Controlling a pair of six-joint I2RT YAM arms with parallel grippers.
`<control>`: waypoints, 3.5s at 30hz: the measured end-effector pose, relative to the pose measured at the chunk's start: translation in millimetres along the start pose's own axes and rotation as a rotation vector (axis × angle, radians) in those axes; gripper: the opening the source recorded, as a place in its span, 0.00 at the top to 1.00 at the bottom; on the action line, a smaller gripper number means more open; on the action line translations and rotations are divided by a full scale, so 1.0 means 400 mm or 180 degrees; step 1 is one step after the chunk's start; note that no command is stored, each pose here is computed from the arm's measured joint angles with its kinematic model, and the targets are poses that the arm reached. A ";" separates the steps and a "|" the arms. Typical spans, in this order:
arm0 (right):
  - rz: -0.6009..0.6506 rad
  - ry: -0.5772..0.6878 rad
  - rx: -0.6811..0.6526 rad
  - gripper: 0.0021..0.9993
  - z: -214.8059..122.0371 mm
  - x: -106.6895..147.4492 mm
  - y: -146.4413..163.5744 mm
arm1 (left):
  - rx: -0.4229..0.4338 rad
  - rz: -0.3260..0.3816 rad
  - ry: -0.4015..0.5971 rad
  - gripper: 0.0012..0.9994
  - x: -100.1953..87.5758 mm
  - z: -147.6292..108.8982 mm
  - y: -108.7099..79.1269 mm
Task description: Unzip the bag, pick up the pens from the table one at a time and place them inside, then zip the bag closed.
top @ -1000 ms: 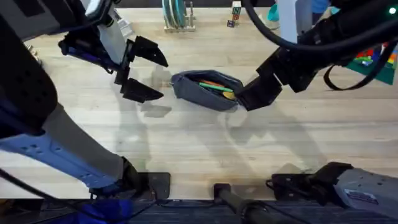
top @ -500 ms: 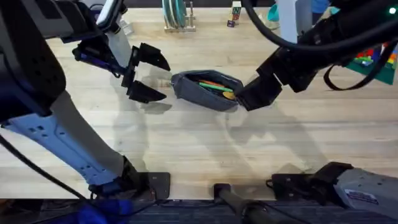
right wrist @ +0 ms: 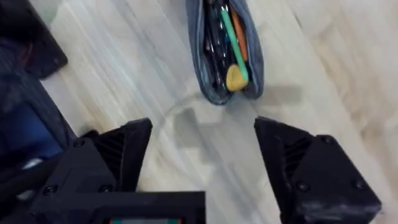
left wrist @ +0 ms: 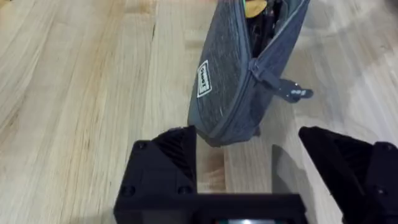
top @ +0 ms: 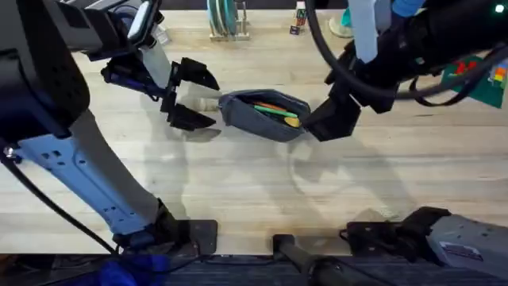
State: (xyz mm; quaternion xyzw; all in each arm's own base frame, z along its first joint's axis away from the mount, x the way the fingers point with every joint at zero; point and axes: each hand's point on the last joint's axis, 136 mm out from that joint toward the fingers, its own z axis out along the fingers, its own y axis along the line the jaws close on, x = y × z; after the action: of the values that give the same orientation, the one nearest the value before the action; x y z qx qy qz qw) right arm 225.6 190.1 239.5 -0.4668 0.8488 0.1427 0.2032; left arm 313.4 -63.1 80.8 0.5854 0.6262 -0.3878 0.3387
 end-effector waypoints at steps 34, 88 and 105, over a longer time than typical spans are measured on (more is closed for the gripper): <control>-0.1679 -0.0457 -0.0995 0.00 0.279 -0.166 0.099 | -0.0038 0.0045 -0.0011 0.01 0.001 0.000 0.008; -0.2338 -0.0371 -0.0251 0.00 0.431 -0.240 0.053 | -0.0038 0.0045 -0.0011 0.01 0.001 0.000 0.008; -0.2355 -0.0391 -0.0253 0.00 0.506 -0.249 0.041 | -0.0038 0.0045 -0.0011 0.01 0.001 0.000 0.008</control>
State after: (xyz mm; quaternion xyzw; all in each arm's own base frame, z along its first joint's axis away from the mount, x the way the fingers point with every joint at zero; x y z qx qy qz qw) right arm 302.6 359.3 110.5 -0.7399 0.6028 0.1202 0.2733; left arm 316.7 -63.1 80.2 0.5871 0.6238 -0.3826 0.3461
